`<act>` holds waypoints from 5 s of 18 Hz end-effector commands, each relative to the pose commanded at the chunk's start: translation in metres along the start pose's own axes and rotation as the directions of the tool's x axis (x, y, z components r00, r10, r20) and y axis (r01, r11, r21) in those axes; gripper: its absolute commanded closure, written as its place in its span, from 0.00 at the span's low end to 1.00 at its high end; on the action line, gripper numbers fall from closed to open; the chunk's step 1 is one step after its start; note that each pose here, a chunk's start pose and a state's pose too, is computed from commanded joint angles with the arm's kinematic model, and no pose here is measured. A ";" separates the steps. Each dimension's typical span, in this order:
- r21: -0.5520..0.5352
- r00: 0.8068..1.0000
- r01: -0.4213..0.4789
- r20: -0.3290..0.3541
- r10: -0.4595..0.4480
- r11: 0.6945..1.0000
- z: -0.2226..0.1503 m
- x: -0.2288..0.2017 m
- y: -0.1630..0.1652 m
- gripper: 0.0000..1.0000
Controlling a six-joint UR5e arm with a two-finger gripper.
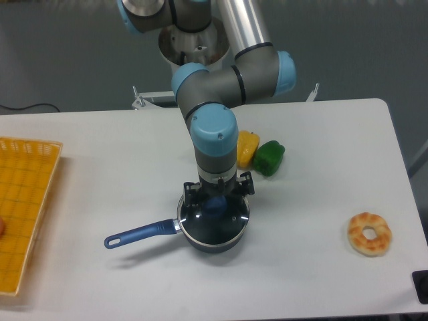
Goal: Open the lid
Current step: 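Close the gripper around the blue lid knob, then lift the glass lid up off the saucepan by its knob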
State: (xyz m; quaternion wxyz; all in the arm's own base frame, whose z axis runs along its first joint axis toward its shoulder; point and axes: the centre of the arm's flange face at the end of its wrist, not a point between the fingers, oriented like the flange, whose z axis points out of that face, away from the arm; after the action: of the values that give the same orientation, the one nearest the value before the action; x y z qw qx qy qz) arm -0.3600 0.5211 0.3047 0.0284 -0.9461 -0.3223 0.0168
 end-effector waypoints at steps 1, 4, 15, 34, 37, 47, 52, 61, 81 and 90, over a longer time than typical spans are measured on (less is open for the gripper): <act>0.005 1.000 0.000 0.001 0.000 1.000 -0.002 0.000 -0.001 0.00; -0.010 1.000 0.000 -0.002 0.000 1.000 0.007 0.002 -0.003 0.00; -0.021 1.000 -0.003 -0.004 0.003 1.000 0.015 0.010 -0.004 0.00; -0.026 1.000 -0.022 -0.003 0.022 0.999 0.017 0.014 -0.001 0.33; -0.026 1.000 -0.025 -0.003 0.025 0.999 0.017 0.015 -0.001 0.35; -0.021 1.000 -0.023 -0.002 0.023 1.000 0.014 0.014 -0.001 0.47; -0.011 1.000 -0.021 0.000 0.021 1.000 0.008 0.014 -0.001 0.49; 0.017 1.000 -0.029 0.007 0.029 0.999 -0.014 0.004 0.000 0.51; 0.025 0.999 -0.034 0.017 0.034 0.999 -0.036 -0.039 0.007 0.52; 0.023 0.999 -0.051 0.020 0.051 0.998 -0.035 -0.060 0.009 0.52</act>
State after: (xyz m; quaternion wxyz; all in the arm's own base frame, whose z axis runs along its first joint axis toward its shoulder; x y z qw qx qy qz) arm -0.4005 0.4758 0.3402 0.0357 -0.9533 -0.2982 0.0306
